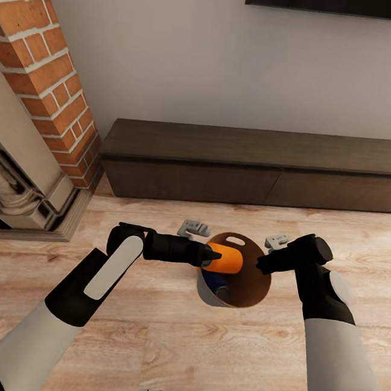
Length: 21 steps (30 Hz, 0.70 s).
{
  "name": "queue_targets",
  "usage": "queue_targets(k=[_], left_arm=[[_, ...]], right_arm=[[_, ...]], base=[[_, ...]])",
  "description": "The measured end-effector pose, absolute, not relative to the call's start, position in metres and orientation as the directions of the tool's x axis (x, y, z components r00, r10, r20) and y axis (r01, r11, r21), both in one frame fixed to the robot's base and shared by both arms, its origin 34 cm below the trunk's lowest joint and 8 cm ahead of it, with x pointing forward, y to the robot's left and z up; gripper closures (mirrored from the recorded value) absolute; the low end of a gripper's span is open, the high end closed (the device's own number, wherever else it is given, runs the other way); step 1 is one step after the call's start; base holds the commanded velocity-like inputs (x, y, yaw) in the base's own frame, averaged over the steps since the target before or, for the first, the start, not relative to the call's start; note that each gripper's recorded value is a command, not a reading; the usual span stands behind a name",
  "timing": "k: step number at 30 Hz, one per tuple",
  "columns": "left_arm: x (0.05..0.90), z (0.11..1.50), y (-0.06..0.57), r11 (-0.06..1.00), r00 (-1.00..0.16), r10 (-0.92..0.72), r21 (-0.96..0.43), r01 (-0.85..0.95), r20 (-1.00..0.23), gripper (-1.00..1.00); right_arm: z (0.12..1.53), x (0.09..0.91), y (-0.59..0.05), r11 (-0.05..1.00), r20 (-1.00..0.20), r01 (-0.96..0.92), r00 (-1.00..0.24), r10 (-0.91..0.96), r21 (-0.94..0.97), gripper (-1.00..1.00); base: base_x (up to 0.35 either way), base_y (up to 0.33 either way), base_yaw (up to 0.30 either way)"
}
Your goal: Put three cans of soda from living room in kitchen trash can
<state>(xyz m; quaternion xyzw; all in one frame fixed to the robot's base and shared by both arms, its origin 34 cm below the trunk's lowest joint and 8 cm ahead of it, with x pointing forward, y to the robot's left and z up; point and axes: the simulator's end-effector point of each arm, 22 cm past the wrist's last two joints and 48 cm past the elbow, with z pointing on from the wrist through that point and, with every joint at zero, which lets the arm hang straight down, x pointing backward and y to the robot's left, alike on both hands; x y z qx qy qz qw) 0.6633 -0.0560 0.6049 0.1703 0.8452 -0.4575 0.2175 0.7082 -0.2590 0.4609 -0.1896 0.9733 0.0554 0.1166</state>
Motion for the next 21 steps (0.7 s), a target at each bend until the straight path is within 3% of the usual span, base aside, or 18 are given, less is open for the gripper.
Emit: queue_targets(k=[21], left_arm=[[0.651,0.544,-0.065,0.672,-0.872,0.181,-0.590,0.448,-0.455,1.00]], right_arm=[[0.462,0.708,-0.221,0.911,-0.242,-0.409,-0.889,-0.388,0.044,1.00]], base=[[0.000,0.000,0.000]])
